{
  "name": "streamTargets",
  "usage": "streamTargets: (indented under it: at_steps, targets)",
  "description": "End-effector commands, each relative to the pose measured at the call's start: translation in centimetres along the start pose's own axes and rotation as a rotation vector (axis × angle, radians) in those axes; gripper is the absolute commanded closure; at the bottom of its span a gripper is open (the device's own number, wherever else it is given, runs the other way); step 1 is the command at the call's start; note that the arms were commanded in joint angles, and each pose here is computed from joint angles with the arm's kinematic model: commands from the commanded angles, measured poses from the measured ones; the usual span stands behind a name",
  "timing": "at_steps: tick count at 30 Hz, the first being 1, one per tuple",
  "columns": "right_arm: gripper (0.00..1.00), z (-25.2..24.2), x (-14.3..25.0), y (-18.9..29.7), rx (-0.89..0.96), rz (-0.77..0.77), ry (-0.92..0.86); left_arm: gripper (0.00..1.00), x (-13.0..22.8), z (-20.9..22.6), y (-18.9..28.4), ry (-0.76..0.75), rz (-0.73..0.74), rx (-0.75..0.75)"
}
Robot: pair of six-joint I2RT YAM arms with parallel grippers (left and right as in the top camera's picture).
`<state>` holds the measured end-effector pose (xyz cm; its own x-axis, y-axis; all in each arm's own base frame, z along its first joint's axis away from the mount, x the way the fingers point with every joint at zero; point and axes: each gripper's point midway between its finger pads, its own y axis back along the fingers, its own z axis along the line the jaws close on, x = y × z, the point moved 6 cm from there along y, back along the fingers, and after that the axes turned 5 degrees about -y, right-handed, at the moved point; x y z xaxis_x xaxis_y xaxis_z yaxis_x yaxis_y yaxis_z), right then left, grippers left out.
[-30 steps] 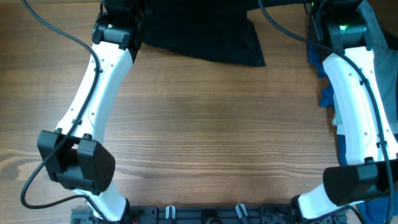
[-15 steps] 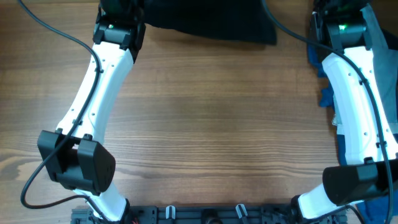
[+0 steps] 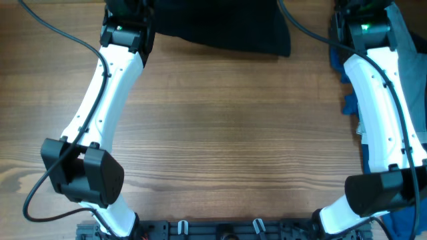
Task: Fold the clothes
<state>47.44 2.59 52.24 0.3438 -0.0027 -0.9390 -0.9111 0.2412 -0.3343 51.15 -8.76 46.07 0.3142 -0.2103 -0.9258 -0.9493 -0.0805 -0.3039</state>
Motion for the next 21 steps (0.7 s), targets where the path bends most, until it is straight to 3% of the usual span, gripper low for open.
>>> streamTargets:
  at_steps: [1,14,17,21]
  targets:
    - [0.96,-0.4,-0.2,-0.7,0.012,-0.019,0.012,0.96,0.5,1.8,-0.9,-0.028,-0.017,-0.07]
    - [0.96,0.7,1.1,-1.1,-0.075,0.012,0.011,0.96,1.9,1.3,-1.2,-0.022,0.007,-0.047]
    - [0.96,1.1,3.5,-0.6,-0.114,0.155,-0.038,0.96,3.7,0.5,-0.8,-0.045,0.099,-0.039]
    - [0.96,1.3,8.8,0.9,-0.126,0.449,-0.103,0.96,8.5,1.3,0.4,0.01,0.361,-0.095]
